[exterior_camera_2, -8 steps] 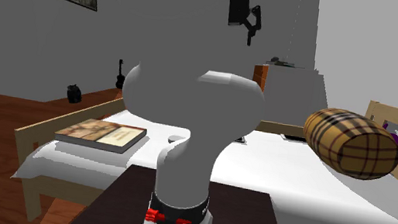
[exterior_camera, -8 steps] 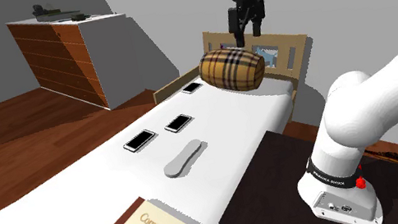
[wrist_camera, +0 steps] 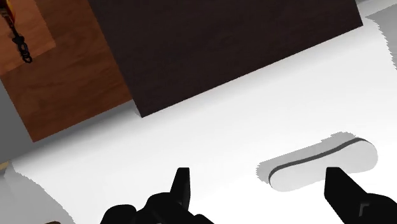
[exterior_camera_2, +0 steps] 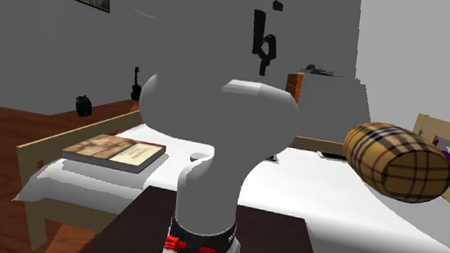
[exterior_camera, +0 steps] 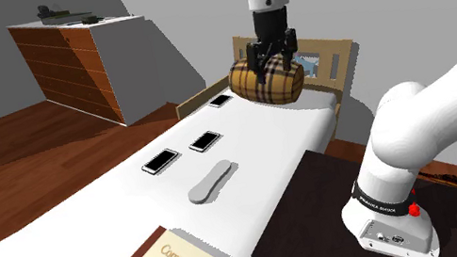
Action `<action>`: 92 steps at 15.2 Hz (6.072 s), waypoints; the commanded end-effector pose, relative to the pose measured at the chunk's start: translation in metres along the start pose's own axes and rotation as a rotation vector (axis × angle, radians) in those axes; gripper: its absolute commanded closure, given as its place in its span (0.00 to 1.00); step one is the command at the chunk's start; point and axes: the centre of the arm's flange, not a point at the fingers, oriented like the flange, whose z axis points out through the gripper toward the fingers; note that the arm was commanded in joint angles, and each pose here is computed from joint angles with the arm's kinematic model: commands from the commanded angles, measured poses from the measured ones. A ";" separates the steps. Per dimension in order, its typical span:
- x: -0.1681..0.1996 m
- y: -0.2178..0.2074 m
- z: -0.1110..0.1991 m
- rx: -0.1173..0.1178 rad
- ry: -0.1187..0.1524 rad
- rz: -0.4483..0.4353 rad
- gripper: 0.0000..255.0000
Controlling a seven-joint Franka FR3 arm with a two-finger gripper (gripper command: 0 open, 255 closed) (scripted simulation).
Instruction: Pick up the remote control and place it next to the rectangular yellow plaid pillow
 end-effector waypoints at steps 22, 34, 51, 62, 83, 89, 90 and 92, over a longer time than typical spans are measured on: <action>0.100 -0.144 0.236 0.093 -0.001 0.848 0.00; 0.152 -0.173 0.328 0.121 -0.002 1.110 0.00; 0.154 -0.175 0.346 0.121 -0.002 1.110 1.00; 0.152 -0.172 0.310 0.121 -0.002 1.110 1.00; 0.147 -0.163 0.199 0.121 -0.002 1.110 1.00; 0.145 -0.160 0.168 0.121 -0.002 1.110 1.00; 0.145 -0.159 0.162 0.121 -0.002 1.110 1.00; 0.145 -0.159 0.152 0.121 -0.002 1.110 1.00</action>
